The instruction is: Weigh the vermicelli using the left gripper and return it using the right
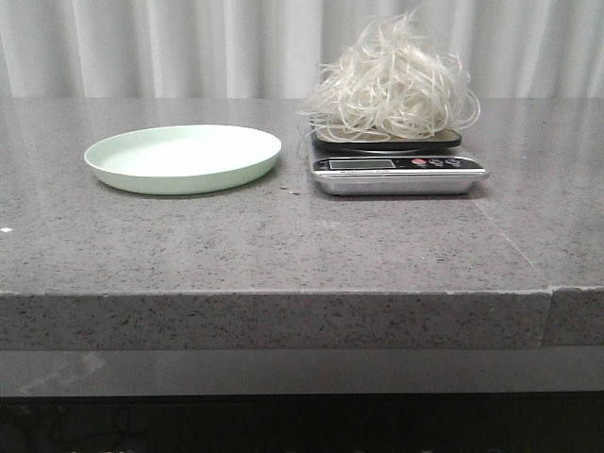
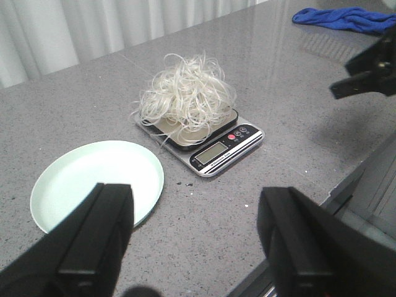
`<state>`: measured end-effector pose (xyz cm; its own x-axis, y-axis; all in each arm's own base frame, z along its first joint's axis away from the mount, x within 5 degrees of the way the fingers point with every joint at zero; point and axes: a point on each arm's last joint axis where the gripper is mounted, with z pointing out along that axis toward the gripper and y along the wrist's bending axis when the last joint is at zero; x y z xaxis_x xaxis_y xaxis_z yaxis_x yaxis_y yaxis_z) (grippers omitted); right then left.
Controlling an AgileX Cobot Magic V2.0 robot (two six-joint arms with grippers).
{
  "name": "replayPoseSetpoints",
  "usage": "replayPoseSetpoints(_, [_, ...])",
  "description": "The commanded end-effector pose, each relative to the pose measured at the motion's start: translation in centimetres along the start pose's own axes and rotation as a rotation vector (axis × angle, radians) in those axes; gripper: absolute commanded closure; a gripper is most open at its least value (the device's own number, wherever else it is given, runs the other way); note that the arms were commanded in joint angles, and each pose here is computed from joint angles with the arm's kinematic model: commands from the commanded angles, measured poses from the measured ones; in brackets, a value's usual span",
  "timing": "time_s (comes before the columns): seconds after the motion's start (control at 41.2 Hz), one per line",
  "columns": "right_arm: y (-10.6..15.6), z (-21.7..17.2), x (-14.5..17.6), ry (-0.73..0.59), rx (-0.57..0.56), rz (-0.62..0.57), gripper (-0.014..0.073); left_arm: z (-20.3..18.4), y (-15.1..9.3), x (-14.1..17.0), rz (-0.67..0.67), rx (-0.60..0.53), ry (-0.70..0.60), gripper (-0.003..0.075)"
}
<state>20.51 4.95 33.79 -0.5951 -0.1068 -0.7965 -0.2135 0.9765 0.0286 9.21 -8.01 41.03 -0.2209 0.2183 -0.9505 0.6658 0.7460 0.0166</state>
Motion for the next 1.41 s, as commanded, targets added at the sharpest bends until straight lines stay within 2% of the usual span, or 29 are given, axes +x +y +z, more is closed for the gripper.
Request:
replayPoseSetpoints(0.0, [1.0, 0.3, -3.5, -0.118, -0.030, -0.037, 0.0050, -0.6, 0.0, -1.4, -0.001, 0.000, -0.112, 0.0230])
replayPoseSetpoints(0.243, [3.1, 4.0, -8.5, -0.122, -0.079, -0.069, 0.0050, -0.5, 0.0, -1.4, 0.000, -0.002, -0.110, 0.0230])
replayPoseSetpoints(0.51, [3.9, 8.2, -12.0, -0.125, -0.082, -0.071, 0.0050, -0.5, 0.0, -1.4, 0.000, -0.002, -0.110, 0.0230])
replayPoseSetpoints(0.68, [4.2, 11.3, -13.0, -0.110, -0.081, -0.071, 0.0050, -0.5, 0.0, -1.3, 0.000, -0.001, -0.106, 0.0230])
replayPoseSetpoints(0.947, [4.5, 15.5, -12.7, -0.049, -0.078, -0.074, 0.0053, -0.5, 0.0, -1.3, 0.000, -0.001, -0.106, 0.0230])
replayPoseSetpoints(1.019, [4.6, 16.0, -12.5, -0.034, -0.077, -0.074, 0.0090, -0.5, 0.0, -1.3, 0.000, -0.001, -0.106, 0.0230])
replayPoseSetpoints(1.262, [4.6, 16.0, -12.6, -0.040, -0.077, -0.074, 0.0358, -0.5, 0.0, -1.3, 0.000, -0.001, -0.106, 0.0230])
replayPoseSetpoints(1.383, [4.5, 15.5, -12.9, -0.058, -0.078, -0.073, 0.0434, -0.5, 0.0, -1.3, 0.000, -0.001, -0.106, 0.0230])
